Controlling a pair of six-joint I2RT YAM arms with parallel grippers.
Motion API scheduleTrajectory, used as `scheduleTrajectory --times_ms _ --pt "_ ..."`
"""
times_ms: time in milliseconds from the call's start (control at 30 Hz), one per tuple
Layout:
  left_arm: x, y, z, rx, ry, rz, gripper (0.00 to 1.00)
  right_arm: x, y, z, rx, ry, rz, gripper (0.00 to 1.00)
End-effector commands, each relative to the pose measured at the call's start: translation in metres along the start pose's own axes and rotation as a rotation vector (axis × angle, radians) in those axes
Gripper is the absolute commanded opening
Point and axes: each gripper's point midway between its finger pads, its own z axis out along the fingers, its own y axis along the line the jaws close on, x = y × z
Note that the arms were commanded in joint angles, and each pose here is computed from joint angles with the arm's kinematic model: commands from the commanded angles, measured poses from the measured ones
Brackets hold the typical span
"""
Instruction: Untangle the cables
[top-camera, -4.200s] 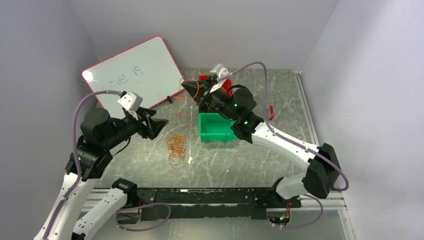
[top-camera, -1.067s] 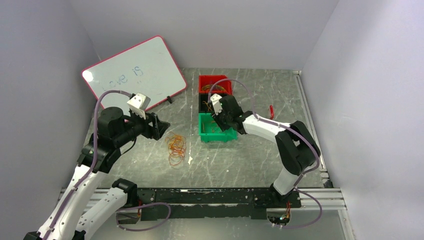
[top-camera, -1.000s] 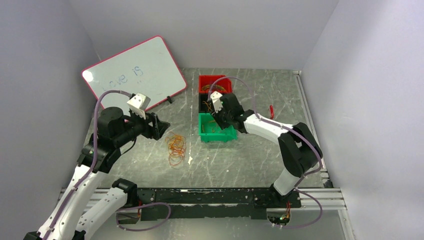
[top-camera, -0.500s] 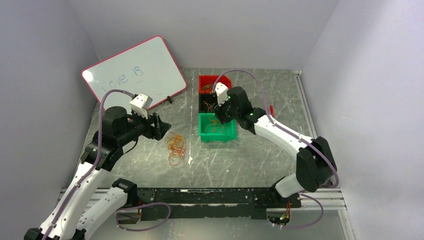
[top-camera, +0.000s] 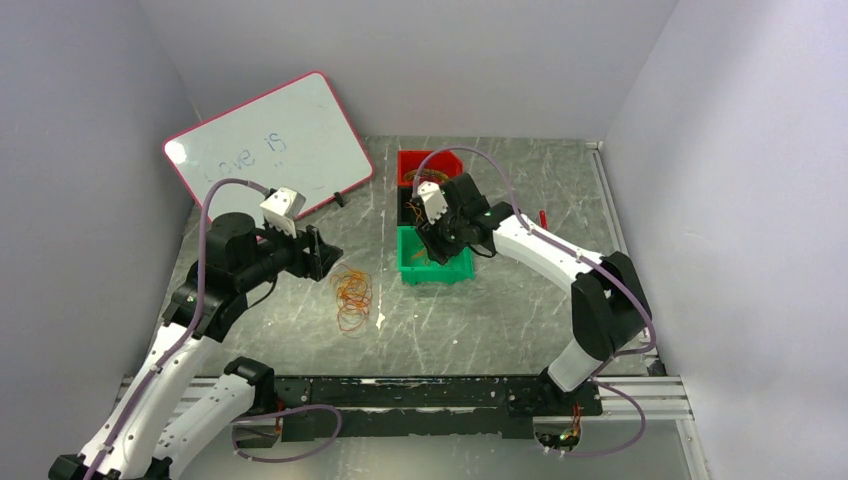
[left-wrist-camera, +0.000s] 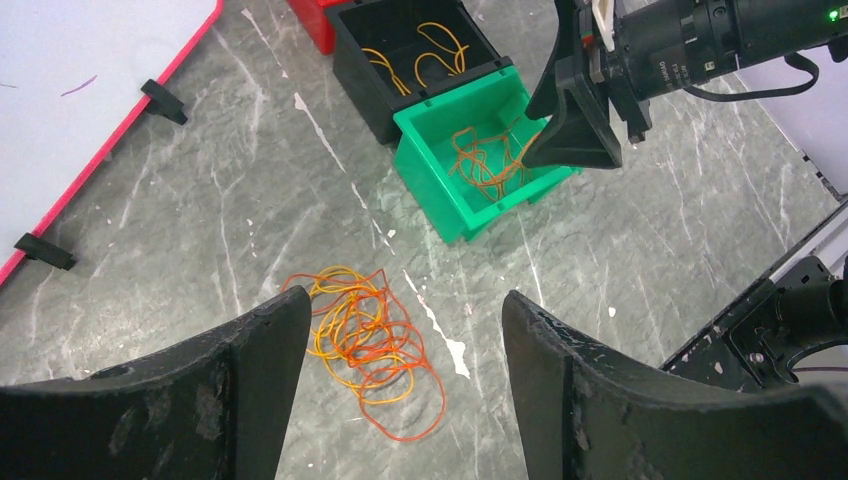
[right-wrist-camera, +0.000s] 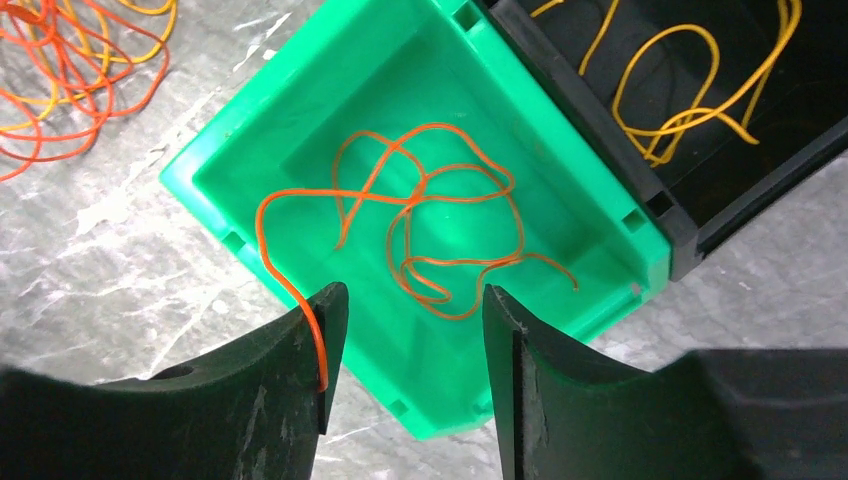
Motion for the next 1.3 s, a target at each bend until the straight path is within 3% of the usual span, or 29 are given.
scheduleTrajectory --times_ms 0,200,300,333,400,800,1067,1267 --pt "-0.005 0.001 0.003 -0.002 -0.023 -0.009 0.75 -0.010 0.012 -0.013 -0.053 -0.024 0.034 0.57" --pt "-0.003 0.000 0.007 0.013 -0.012 -0.014 0.75 -0.005 0.026 -0.019 -0.130 0.006 0.039 0.70" --pt "-0.001 0.000 0.010 0.018 -0.003 -0.015 0.75 0.001 0.030 -0.020 -0.143 0.009 0.047 0.81" --pt "0.000 0.000 0.011 0.022 0.001 -0.015 0.75 0.002 0.031 -0.022 -0.143 0.002 0.050 0.92" --pt "0.001 -0.001 0.013 0.027 0.008 -0.015 0.75 0.001 0.033 -0.027 -0.147 -0.024 0.057 0.95" --pt "0.000 -0.006 0.027 0.075 0.006 -0.054 0.74 0.016 0.010 -0.050 0.056 -0.083 0.108 0.95" --pt "0.006 0.003 0.031 0.026 0.011 -0.068 0.74 -0.031 0.024 -0.068 -0.015 -0.345 0.161 0.89" --pt "0.011 0.021 0.027 -0.085 -0.024 -0.136 0.74 -0.054 0.037 -0.056 0.023 -0.403 0.173 0.84"
